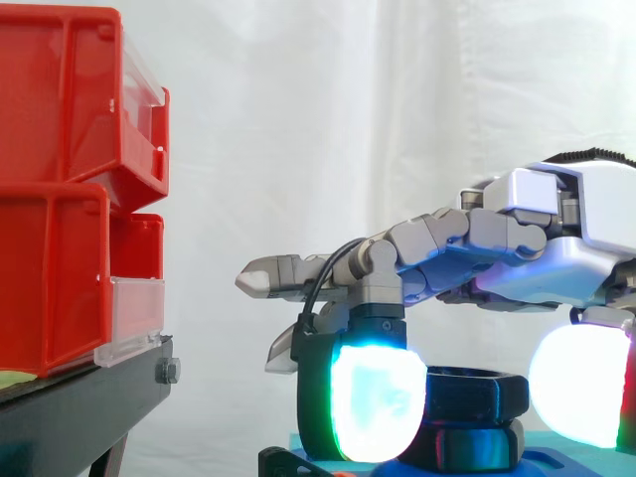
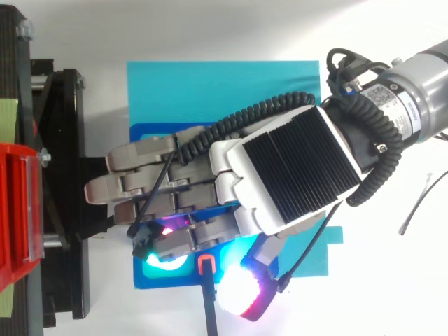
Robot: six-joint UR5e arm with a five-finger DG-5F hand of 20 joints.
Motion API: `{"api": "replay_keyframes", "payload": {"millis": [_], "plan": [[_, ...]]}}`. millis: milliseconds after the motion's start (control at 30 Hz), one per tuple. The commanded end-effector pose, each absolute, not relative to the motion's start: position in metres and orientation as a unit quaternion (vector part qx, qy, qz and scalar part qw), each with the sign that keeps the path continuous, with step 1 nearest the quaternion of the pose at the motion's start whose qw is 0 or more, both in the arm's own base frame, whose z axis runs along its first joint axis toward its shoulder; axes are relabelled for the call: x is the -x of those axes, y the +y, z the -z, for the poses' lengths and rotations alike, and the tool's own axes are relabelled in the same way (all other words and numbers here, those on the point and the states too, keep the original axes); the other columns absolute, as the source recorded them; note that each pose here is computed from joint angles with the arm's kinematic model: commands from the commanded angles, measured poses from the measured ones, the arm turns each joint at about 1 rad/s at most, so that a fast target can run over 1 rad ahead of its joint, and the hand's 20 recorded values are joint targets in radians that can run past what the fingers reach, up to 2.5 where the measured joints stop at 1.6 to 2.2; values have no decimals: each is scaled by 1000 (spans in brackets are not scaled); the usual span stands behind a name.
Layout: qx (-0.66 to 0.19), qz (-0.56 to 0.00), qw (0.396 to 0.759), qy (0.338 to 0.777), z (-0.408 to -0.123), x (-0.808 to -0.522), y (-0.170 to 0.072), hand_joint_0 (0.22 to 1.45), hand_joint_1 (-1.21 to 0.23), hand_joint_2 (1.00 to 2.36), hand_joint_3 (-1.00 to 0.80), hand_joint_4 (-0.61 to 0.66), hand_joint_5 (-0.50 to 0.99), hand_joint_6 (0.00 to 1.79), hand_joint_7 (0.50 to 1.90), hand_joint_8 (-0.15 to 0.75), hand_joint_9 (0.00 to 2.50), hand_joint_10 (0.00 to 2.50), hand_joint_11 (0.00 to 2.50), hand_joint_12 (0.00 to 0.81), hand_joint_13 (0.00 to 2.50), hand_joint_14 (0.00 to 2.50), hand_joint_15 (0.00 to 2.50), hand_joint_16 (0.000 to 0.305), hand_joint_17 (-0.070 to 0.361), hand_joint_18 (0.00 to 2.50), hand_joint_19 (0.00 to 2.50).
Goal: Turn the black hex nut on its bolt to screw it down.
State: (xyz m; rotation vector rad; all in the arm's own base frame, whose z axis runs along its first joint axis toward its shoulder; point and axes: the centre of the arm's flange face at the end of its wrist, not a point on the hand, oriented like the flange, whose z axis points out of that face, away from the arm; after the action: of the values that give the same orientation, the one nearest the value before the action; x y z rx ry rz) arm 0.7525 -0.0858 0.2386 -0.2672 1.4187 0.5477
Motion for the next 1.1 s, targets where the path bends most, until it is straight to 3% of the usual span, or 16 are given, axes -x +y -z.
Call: {"api": "replay_keyframes", "payload": {"millis": [0, 1067], "plan": [[123, -248, 716, 641, -238, -751, -91, 520, -447, 1000, -500, 266, -108, 501, 1140, 311, 494, 5, 211, 363, 169, 0, 0, 50, 111, 60, 95], [129, -245, 720, 636, -239, -745, -119, 505, -439, 1000, -500, 264, -109, 500, 1153, 314, 488, 5, 206, 369, 170, 1, 0, 51, 114, 46, 108]]}}
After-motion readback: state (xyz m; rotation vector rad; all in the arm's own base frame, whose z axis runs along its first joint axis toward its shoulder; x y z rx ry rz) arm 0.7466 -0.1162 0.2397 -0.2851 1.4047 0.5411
